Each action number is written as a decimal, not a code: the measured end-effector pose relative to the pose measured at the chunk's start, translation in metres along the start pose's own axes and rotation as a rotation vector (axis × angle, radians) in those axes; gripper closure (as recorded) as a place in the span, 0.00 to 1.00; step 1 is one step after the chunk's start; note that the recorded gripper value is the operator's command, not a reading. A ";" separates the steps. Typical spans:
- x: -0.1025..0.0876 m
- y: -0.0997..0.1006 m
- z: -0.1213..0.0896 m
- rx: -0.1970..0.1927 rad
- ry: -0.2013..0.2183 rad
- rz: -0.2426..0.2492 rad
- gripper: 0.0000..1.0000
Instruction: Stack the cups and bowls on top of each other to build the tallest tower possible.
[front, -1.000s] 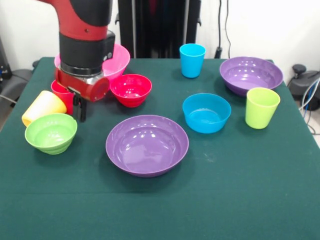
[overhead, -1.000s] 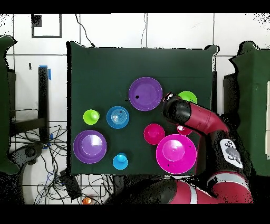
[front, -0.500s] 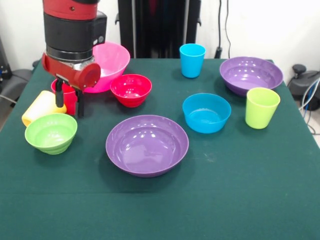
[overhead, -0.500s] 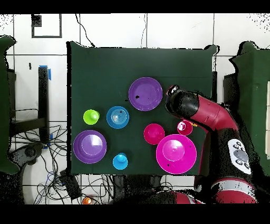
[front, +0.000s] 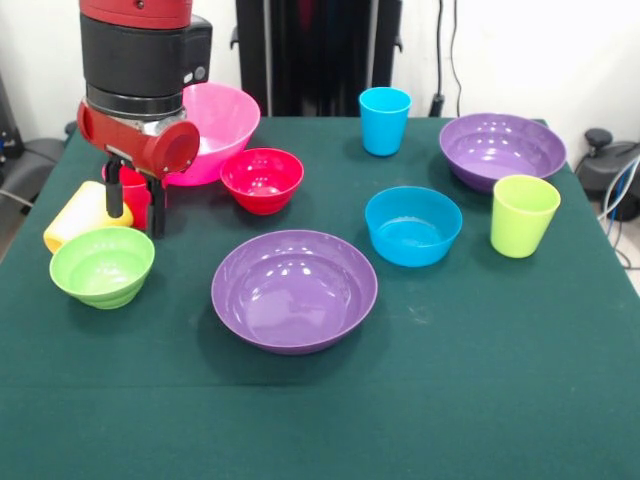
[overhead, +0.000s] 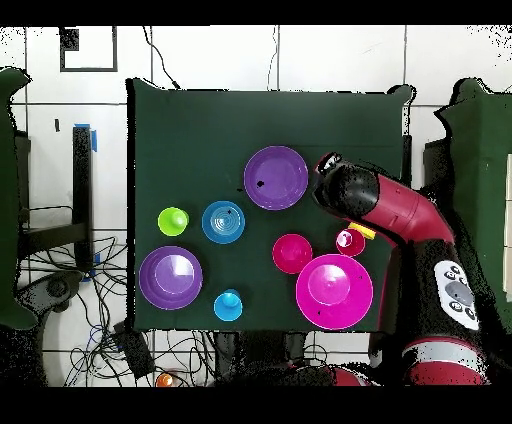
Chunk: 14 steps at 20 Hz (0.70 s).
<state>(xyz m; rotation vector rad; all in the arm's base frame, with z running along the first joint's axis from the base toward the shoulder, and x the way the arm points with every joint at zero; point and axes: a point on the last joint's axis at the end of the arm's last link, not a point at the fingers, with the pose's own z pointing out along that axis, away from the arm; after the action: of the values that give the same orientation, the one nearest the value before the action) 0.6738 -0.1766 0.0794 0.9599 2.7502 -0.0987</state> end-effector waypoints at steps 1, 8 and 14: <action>0.000 0.000 0.000 -0.001 0.001 0.000 0.00; 0.000 0.002 0.004 -0.013 0.008 0.004 0.00; 0.001 0.002 0.012 -0.019 0.017 0.009 0.00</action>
<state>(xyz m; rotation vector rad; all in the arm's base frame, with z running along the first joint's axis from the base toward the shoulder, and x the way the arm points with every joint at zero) 0.6766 -0.1764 0.0676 0.9720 2.7572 -0.0631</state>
